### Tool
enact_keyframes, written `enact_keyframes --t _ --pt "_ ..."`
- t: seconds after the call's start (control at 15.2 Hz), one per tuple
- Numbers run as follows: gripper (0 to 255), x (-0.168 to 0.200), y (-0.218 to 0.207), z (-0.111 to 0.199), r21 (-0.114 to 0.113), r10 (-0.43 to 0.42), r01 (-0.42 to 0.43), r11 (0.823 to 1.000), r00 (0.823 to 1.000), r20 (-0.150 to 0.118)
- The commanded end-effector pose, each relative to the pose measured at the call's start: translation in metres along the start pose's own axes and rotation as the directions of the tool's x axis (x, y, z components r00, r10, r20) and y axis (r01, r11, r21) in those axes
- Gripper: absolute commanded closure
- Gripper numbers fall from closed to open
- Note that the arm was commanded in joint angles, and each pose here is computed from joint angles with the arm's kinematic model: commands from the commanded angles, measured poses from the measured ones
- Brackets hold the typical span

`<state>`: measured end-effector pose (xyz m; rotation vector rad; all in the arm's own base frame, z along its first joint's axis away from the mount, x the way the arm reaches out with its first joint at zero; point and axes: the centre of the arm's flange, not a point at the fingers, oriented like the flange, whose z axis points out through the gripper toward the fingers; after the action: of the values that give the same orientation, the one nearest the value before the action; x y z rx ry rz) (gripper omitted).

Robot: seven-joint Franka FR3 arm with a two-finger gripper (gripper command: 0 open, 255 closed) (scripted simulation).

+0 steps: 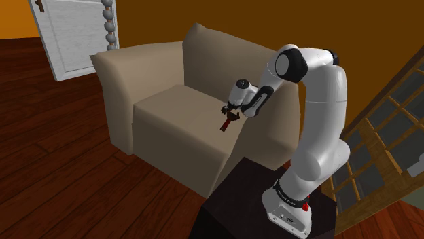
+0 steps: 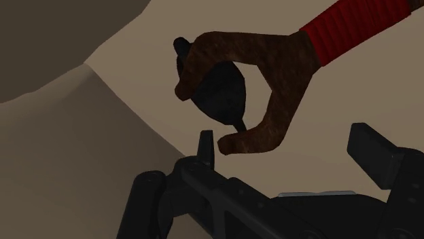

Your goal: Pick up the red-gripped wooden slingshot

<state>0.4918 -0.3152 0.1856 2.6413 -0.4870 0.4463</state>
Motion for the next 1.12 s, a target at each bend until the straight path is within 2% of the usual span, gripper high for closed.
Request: enact_keyframes --t 0.0,0.33,0.46,0.53,1.06 --pt "0 -0.003 -0.001 0.011 -0.003 0.003 -0.003 1.000 1.000 -0.002" --pt "0 -0.014 -0.011 0.037 -0.003 0.003 -0.003 1.000 1.000 -0.002" --pt "0 -0.014 -0.011 0.037 -0.003 0.003 -0.003 1.000 1.000 -0.002" --pt "255 -0.014 -0.011 0.037 -0.003 0.003 -0.003 1.000 1.000 -0.002" --pt "255 -0.013 -0.011 0.037 -0.003 0.003 -0.003 1.000 1.000 -0.002"
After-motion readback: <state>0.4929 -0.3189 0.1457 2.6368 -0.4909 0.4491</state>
